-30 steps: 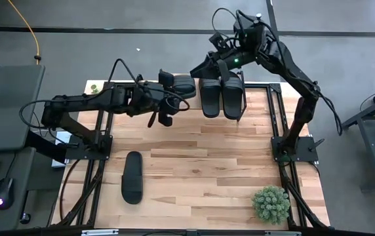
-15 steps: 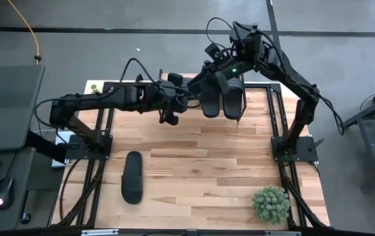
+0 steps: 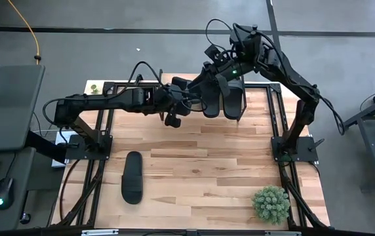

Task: Pick and place slides into the shelf
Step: Put the black slide on the shelf

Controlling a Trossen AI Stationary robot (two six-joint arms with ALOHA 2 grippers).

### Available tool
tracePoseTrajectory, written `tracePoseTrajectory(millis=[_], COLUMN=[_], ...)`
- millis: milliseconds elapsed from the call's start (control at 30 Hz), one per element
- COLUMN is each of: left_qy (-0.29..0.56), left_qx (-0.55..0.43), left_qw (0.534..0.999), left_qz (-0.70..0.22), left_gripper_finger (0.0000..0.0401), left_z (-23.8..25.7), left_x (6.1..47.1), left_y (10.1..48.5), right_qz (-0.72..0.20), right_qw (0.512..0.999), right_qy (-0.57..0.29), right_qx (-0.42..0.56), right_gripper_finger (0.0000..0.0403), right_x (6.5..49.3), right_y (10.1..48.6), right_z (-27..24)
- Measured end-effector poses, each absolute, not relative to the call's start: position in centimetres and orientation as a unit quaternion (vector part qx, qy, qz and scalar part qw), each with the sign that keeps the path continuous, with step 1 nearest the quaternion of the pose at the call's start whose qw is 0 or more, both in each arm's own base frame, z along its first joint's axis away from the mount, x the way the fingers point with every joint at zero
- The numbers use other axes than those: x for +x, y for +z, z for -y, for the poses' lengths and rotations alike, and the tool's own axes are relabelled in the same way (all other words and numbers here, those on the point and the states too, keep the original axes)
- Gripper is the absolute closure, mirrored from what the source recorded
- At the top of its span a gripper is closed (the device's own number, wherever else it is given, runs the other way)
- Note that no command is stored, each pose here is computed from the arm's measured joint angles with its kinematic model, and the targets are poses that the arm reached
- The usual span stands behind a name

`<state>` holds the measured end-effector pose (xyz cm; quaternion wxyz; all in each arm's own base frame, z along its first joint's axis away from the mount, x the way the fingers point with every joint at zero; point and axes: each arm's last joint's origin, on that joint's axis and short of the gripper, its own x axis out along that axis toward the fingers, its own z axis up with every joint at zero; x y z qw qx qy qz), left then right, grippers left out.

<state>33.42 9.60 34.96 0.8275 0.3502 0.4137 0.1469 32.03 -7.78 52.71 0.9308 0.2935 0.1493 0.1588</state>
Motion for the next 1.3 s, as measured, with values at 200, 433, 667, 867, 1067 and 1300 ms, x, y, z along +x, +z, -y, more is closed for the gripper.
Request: tracePoseTrajectory(millis=[200,433,667,867,1067,1300], left_qy=[0.15,0.158,0.141,0.126,0.12,0.121], left_qx=[0.342,0.324,0.306,0.302,0.301,0.302], left_qw=[0.83,0.832,0.847,0.857,0.858,0.864], left_qz=[-0.414,-0.423,-0.412,-0.399,-0.398,-0.384], left_gripper_finger=[0.0347,0.0345,0.0344,0.0344,0.0344,0.0344], left_z=[-10.4,-12.4,-13.4,-13.3,-13.5,-13.5], left_x=[33.2,32.5,32.2,32.5,33.0,33.3], left_y=[34.9,34.6,34.6,34.5,34.0,34.1], right_qz=[-0.141,-0.136,-0.137,-0.136,-0.135,-0.135], right_qw=[0.934,0.935,0.935,0.936,0.938,0.938], right_qy=[0.162,0.161,0.161,0.161,0.162,0.161], right_qx=[0.287,0.284,0.284,0.283,0.275,0.275], right_gripper_finger=[0.0245,0.0245,0.0245,0.0245,0.0245,0.0245], right_x=[31.4,31.0,31.0,31.0,31.0,31.0], right_y=[53.2,53.5,53.5,53.5,53.5,53.5], right_z=[7.6,7.5,7.5,7.5,7.5,7.5])
